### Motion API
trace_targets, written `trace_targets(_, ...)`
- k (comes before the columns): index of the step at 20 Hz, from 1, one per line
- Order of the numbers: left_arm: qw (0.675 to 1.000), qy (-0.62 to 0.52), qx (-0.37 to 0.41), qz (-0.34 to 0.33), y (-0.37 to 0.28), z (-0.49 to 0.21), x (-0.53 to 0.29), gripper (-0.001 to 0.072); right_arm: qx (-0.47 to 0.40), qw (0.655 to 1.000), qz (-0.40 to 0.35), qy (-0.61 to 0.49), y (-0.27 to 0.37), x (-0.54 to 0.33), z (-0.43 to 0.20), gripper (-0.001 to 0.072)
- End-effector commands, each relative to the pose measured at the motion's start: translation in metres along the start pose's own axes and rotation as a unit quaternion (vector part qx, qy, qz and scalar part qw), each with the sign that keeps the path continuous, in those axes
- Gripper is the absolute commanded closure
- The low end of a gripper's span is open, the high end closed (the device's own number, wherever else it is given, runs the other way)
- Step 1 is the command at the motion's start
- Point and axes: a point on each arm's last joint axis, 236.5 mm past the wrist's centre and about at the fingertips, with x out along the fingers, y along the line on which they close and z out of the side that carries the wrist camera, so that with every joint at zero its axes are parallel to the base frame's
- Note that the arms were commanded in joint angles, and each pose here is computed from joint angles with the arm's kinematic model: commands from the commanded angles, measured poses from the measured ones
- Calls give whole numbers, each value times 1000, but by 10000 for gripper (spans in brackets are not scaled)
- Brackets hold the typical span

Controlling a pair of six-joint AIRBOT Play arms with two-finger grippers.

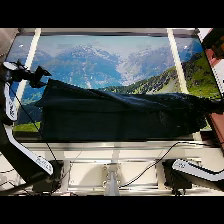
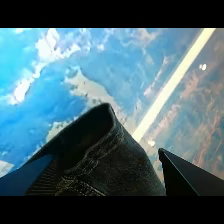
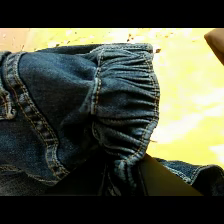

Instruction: Fold the clothes and pants, and hang the long-sleeved shirts on hangers.

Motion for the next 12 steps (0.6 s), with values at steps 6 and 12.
trace_targets(6, 997, 57, 53, 10, 7, -28, 19, 143, 0, 1000, 0, -1, 0, 0, 1, 660)
trace_targets(12, 987, 66, 135, -53, -33, -42, 26, 460, 0, 1000, 0, 0, 0, 0, 0, 660)
